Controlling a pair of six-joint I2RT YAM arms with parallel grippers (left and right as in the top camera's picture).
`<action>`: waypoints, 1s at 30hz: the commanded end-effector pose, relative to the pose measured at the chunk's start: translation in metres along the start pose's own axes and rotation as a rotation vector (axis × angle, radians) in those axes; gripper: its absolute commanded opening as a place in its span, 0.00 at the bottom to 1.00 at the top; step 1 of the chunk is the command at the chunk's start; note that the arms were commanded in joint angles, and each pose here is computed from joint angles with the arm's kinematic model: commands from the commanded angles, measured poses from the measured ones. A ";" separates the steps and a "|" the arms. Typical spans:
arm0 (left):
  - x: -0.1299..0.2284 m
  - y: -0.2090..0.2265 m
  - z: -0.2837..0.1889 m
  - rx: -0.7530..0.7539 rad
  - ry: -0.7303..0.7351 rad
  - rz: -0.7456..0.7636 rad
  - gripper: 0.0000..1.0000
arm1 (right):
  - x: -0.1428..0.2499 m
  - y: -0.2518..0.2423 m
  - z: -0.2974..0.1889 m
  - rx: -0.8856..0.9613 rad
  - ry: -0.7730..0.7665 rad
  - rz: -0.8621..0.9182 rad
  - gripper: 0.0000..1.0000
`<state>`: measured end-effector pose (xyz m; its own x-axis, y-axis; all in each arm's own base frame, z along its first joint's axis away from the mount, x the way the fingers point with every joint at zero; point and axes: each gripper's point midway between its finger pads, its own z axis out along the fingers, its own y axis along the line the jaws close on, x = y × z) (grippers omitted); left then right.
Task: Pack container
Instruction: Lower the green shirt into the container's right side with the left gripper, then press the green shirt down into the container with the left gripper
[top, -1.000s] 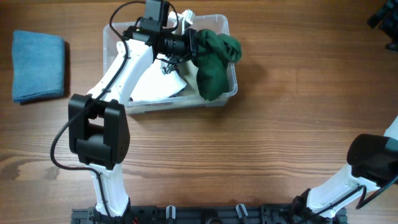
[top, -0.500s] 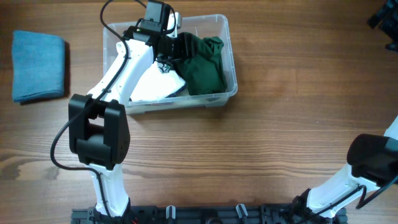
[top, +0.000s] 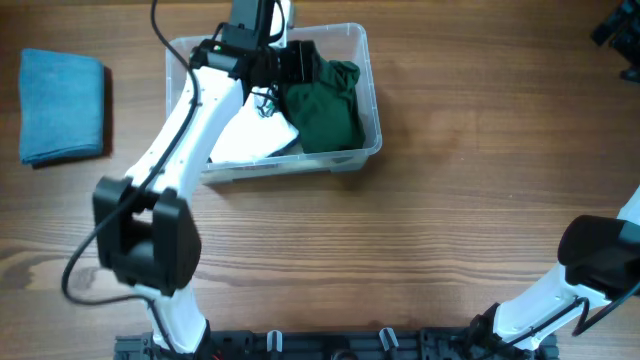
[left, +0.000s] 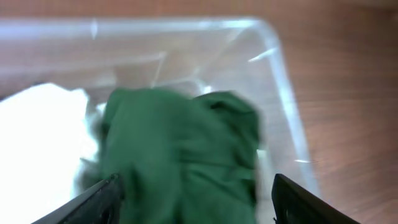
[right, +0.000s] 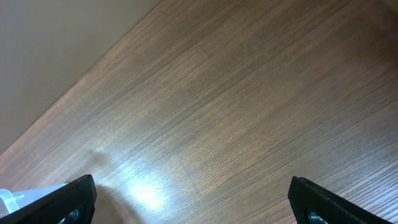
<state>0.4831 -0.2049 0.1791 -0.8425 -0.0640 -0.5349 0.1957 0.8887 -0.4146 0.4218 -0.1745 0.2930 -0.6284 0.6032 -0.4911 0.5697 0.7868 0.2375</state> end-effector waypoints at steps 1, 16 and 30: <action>-0.014 -0.040 -0.040 0.048 -0.088 0.105 0.76 | 0.000 -0.001 0.003 0.010 0.001 0.007 1.00; 0.032 0.002 0.009 -0.283 0.048 0.180 0.17 | 0.000 -0.001 0.003 0.010 0.001 0.007 1.00; 0.099 0.078 0.109 -0.482 0.250 0.182 0.04 | 0.000 -0.001 0.003 0.010 0.001 0.007 1.00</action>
<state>0.4713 -0.1997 0.0490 -0.9028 0.1518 -0.4024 0.1579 0.9873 0.0180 0.4218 -0.1745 0.2933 -0.6281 0.6031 -0.4918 0.5695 0.7869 0.2376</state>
